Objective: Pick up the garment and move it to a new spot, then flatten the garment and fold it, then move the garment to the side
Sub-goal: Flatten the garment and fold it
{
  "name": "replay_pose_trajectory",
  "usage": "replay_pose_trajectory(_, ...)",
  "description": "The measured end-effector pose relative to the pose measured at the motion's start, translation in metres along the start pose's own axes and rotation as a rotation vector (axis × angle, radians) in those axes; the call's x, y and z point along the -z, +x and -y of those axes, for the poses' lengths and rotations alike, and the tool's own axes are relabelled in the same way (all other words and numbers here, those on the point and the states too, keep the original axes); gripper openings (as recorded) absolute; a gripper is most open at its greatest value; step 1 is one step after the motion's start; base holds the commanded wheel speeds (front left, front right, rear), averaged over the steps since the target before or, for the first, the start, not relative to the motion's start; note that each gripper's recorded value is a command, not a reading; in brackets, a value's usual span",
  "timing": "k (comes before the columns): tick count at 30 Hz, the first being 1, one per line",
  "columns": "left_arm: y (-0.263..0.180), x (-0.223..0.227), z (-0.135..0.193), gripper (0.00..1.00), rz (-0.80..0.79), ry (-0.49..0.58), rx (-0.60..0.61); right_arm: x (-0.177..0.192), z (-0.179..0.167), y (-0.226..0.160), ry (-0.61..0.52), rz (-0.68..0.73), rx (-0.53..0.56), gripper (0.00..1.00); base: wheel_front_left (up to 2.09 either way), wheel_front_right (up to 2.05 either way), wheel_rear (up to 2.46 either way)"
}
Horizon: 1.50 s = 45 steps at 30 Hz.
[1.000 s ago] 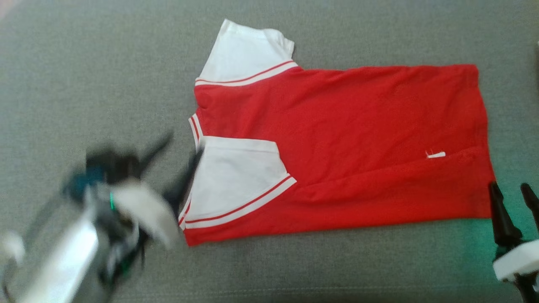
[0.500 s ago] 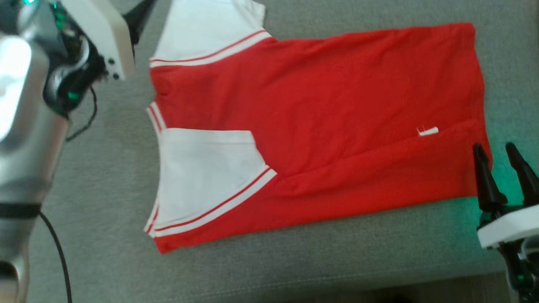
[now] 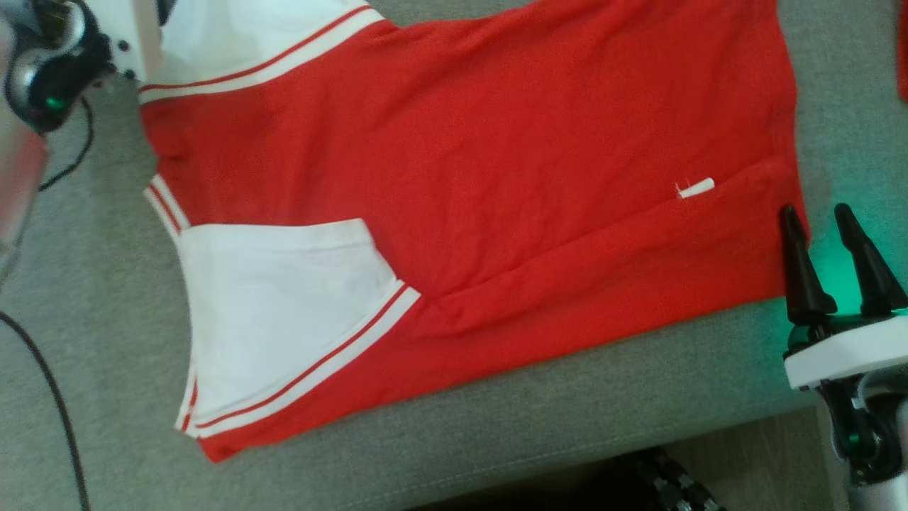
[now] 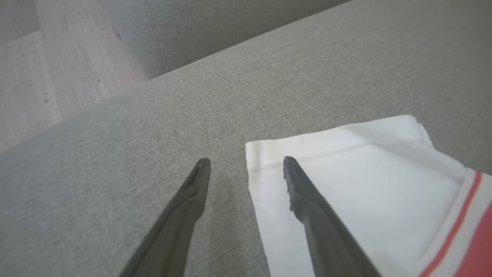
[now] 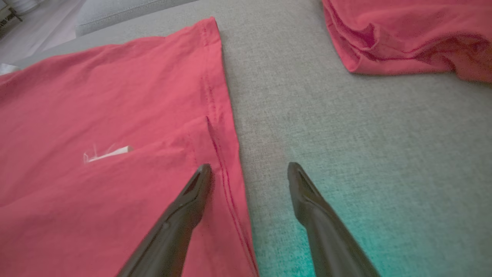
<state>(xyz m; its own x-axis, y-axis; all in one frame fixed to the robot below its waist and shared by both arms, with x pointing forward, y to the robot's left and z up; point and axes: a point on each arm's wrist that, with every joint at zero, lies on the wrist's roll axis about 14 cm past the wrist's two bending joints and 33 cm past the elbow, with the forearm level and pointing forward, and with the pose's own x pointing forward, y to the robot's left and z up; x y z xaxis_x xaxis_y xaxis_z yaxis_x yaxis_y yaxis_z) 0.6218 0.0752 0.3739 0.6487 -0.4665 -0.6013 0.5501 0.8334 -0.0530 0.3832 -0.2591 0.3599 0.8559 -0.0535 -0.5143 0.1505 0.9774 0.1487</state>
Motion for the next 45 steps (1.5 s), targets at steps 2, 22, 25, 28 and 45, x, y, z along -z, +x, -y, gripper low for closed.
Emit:
replay_pose_trajectory(2,0.007,0.004,-0.002,1.00,-0.011,0.000,0.000,0.001,0.003,0.000,0.000,0.001,0.012,1.00,0.00,0.00,0.00)
replay_pose_trajectory(22,-0.001,-0.014,0.006,0.00,0.046,0.069,0.027,-0.058,-0.017,0.010,-0.003,0.150,-0.024,1.00,0.00,0.00,0.00)
replay_pose_trajectory(25,-0.015,-0.032,0.014,0.00,0.112,0.099,0.041,-0.076,-0.030,0.024,-0.033,0.126,-0.058,1.00,0.00,0.00,0.00)
replay_pose_trajectory(28,-0.029,-0.044,0.027,0.00,0.166,0.110,0.067,-0.078,-0.035,0.040,-0.053,0.059,-0.059,1.00,0.00,0.00,0.00)
replay_pose_trajectory(45,-0.082,-0.035,0.041,0.00,0.199,0.069,0.129,-0.091,-0.055,0.123,-0.137,-0.208,-0.036,1.00,0.00,0.00,0.00)
